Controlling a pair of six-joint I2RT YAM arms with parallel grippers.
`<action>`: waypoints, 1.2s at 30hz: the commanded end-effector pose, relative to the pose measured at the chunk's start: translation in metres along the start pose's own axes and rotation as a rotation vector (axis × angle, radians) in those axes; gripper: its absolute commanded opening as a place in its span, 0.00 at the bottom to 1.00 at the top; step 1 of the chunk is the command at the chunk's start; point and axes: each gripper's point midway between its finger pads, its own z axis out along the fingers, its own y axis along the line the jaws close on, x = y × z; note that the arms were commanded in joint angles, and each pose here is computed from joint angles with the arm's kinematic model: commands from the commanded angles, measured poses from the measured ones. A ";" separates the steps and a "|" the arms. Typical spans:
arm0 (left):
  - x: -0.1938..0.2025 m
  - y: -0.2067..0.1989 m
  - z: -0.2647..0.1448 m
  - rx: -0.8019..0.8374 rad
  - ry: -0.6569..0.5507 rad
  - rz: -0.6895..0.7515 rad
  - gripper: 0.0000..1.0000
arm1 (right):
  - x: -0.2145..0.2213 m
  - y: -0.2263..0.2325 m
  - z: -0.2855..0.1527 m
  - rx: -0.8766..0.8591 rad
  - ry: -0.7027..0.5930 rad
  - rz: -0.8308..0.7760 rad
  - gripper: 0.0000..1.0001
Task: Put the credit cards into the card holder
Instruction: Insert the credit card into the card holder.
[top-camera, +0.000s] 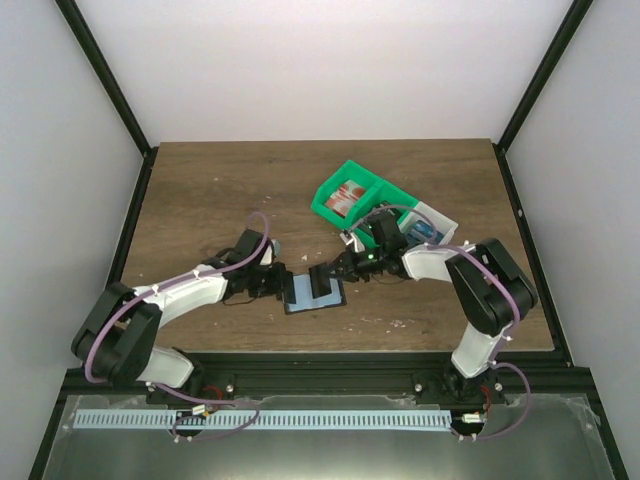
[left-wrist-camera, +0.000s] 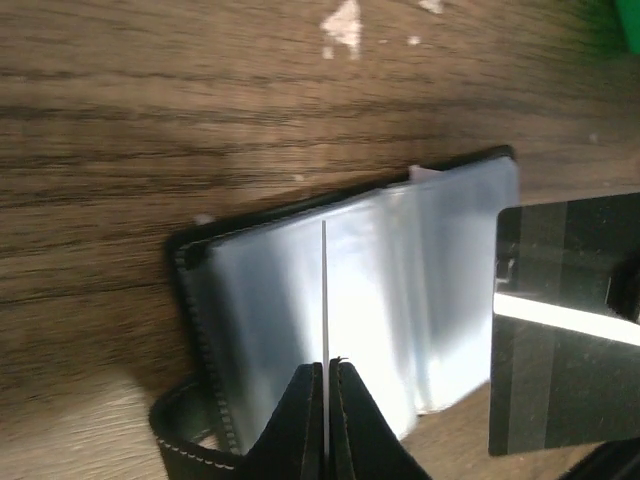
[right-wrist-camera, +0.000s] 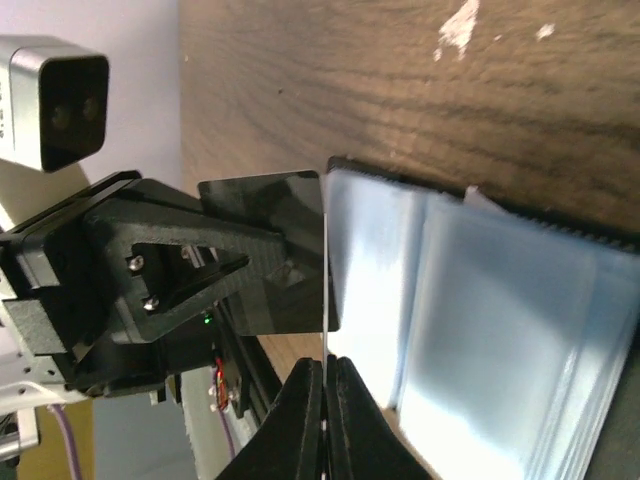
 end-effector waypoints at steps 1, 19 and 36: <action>0.006 0.026 -0.001 -0.082 0.015 -0.003 0.00 | -0.019 0.001 0.009 0.014 -0.032 -0.076 0.01; 0.016 0.057 -0.003 -0.183 0.055 -0.025 0.00 | -0.019 -0.032 0.032 0.098 -0.011 -0.072 0.00; 0.022 0.065 -0.002 -0.205 0.062 -0.036 0.00 | 0.017 -0.030 0.050 -0.001 0.070 0.035 0.01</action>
